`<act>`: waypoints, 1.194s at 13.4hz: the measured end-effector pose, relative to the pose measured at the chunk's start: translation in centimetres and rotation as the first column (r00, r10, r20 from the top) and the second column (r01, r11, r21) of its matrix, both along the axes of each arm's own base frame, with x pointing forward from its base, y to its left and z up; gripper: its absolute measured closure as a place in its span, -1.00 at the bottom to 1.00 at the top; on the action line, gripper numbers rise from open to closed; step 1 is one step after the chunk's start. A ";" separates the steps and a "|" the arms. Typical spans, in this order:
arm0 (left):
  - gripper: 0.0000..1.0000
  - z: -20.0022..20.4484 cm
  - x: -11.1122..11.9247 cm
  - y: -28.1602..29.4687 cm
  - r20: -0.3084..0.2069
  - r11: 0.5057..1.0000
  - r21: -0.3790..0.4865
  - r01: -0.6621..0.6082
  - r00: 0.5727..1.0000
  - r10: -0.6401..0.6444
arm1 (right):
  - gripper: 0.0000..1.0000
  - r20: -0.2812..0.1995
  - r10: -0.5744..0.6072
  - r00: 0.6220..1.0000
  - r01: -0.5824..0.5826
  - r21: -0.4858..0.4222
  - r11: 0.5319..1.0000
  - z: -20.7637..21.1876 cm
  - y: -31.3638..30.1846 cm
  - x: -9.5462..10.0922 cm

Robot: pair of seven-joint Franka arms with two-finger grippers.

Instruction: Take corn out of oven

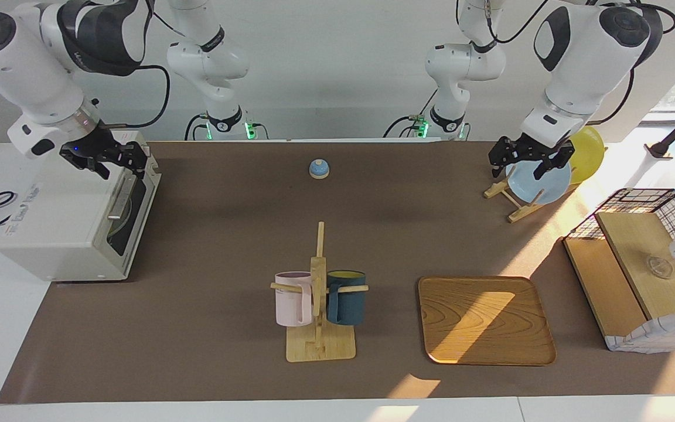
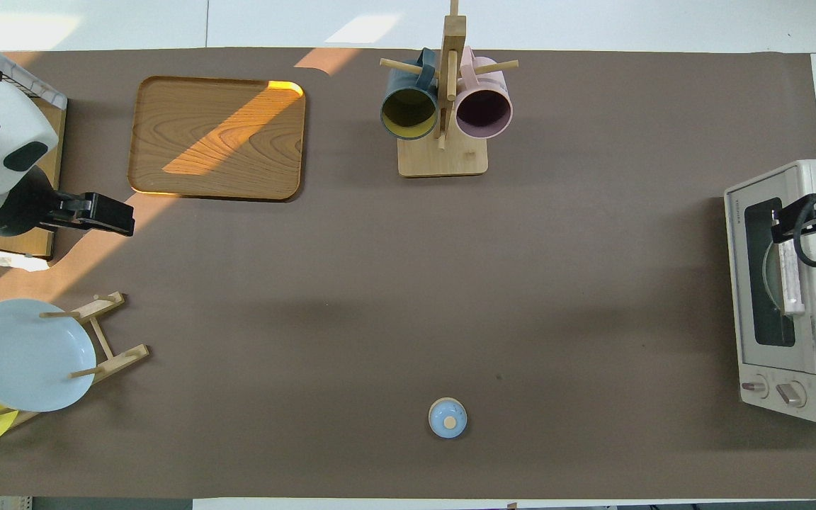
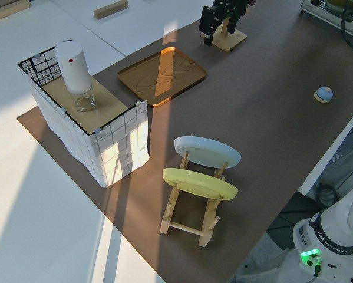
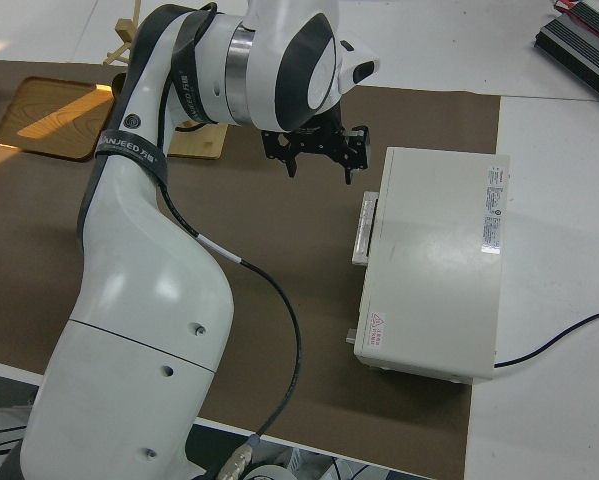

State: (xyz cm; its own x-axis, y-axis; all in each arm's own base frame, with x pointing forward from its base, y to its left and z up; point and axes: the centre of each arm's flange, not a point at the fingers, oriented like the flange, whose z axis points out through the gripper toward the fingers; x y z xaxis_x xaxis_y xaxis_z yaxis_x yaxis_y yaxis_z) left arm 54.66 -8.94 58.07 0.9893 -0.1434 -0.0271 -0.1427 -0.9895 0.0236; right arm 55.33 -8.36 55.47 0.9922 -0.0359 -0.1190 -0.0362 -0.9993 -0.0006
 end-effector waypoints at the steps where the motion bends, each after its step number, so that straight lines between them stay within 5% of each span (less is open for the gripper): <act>1: -1.00 0.0 0.0 0.0 0.000 1.000 0.000 0.000 1.000 0.000 | -0.05 0.020 -0.006 1.000 0.006 -0.003 1.000 -1.0 -0.4 -0.3; 6: -1.00 0.0 0.0 0.0 0.000 1.000 0.000 0.000 1.000 0.000 | 0.97 0.033 -0.039 0.999 0.041 -0.056 0.998 -5.6 -2.6 -1.8; 16: -1.00 0.0 0.0 0.0 0.000 1.000 0.000 0.000 1.000 0.000 | 0.98 0.022 -0.077 0.997 0.078 -0.052 0.996 -8.2 -3.9 -3.0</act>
State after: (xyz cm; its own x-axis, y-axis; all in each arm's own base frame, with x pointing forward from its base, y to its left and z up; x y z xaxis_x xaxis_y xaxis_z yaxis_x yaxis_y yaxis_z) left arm 54.66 -8.94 58.07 0.9893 -0.1434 -0.0270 -0.1427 -0.9895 0.0236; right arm 52.31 -12.29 47.30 0.9884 -0.1186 -0.0952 -0.1142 -0.9922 0.0504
